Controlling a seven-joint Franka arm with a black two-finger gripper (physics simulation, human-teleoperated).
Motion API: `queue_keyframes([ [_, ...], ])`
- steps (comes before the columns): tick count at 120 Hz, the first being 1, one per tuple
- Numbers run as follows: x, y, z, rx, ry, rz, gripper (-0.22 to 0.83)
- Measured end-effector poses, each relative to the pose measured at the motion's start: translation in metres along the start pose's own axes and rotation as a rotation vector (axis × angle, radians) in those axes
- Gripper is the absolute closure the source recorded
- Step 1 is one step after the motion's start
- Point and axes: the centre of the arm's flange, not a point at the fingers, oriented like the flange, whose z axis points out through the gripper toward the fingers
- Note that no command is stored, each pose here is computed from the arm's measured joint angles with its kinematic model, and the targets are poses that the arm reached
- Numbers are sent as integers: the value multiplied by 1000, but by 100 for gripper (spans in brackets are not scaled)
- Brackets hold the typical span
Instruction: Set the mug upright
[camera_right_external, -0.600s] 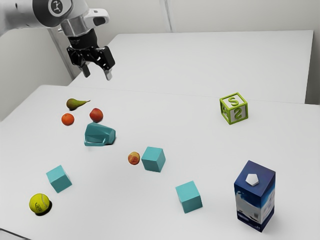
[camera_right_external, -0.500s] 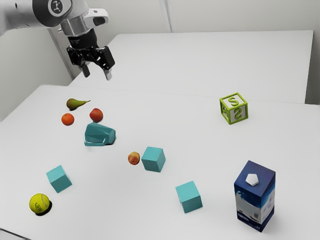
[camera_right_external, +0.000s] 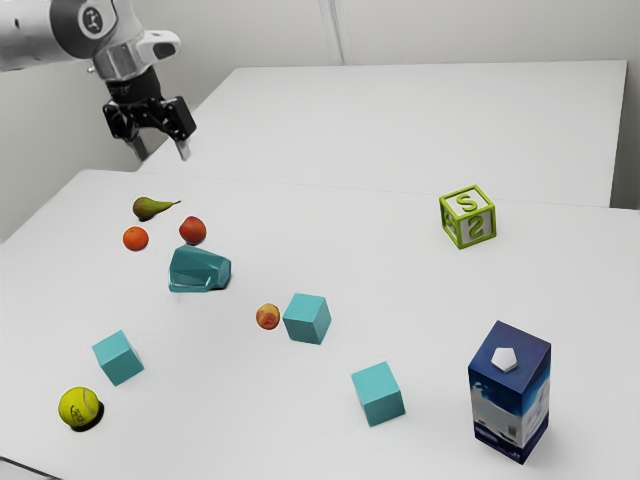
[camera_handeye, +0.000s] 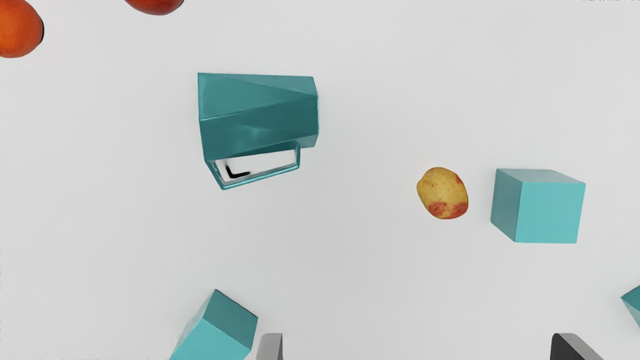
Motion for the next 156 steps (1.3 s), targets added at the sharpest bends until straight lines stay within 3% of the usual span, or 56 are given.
queue_keyframes([
  [47, 21, -119, 74, -182, -78, -58, 2],
  [103, 50, -170, 175, -362, -82, 34, 3],
  [156, 58, -203, 255, -519, -58, 60, 3],
])
